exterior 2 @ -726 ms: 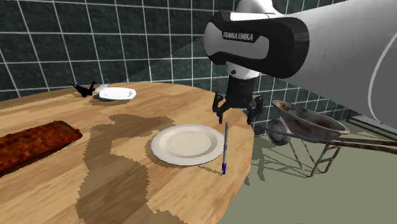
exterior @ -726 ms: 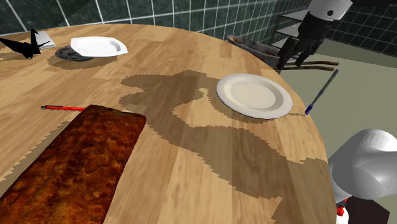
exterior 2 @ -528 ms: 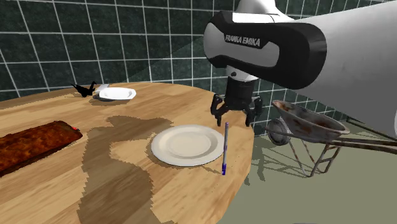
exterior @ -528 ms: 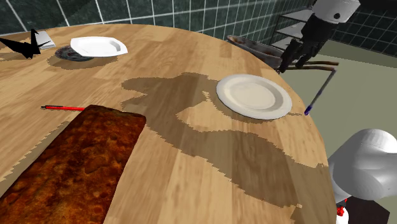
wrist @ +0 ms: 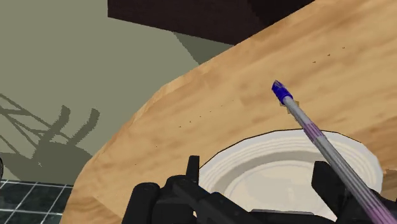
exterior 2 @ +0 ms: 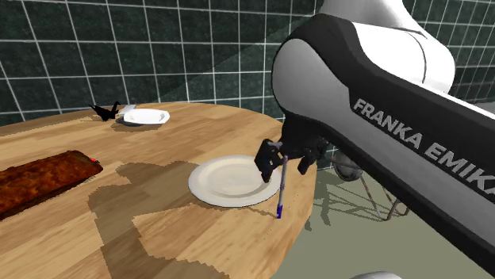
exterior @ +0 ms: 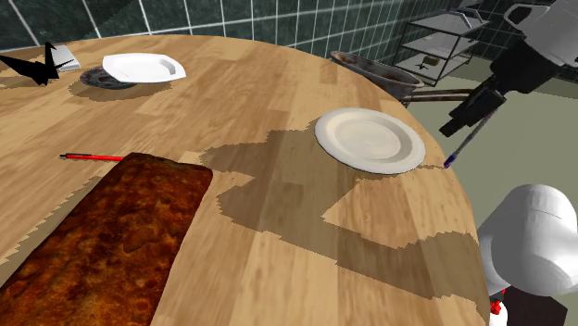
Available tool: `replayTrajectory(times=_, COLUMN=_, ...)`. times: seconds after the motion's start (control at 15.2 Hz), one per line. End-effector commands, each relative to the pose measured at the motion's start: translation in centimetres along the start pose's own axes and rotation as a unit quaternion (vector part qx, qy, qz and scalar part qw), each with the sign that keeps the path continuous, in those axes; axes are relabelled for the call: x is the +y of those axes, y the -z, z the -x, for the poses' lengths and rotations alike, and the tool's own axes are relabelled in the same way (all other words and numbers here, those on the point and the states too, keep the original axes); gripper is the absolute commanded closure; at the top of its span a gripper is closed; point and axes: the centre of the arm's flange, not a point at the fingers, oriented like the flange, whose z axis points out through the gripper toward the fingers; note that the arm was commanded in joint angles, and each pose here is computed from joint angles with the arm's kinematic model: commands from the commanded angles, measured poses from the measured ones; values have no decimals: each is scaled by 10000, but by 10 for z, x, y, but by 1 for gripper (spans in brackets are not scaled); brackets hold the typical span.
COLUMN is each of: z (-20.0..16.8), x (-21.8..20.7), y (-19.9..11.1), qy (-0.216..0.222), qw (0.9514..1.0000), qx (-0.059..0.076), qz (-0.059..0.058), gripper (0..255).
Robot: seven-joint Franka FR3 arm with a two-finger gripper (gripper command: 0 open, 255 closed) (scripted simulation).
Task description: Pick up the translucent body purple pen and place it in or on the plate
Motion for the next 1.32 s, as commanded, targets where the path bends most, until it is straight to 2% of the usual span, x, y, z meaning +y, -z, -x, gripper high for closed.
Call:
replayTrajectory(times=0.0, z=30, x=-8, y=4, qy=489, qw=9985, qx=229, qz=-132, gripper=0)
replayTrajectory(times=0.13, z=60, x=-13, y=6, qy=952, qw=9941, qx=448, qz=-258, gripper=0)
replayTrajectory(times=0.2, z=67, x=-14, y=7, qy=1052, qw=9928, qx=495, qz=-286, gripper=0)
replayTrajectory(times=0.73, z=63, x=-17, y=-33, qy=1052, qw=9928, qx=495, qz=-286, gripper=0)
replayTrajectory(times=1.19, z=63, x=-17, y=-33, qy=1052, qw=9928, qx=494, qz=-286, gripper=0)
replayTrajectory(times=1.25, z=63, x=-17, y=-33, qy=1052, qw=9928, qx=494, qz=-286, gripper=255)
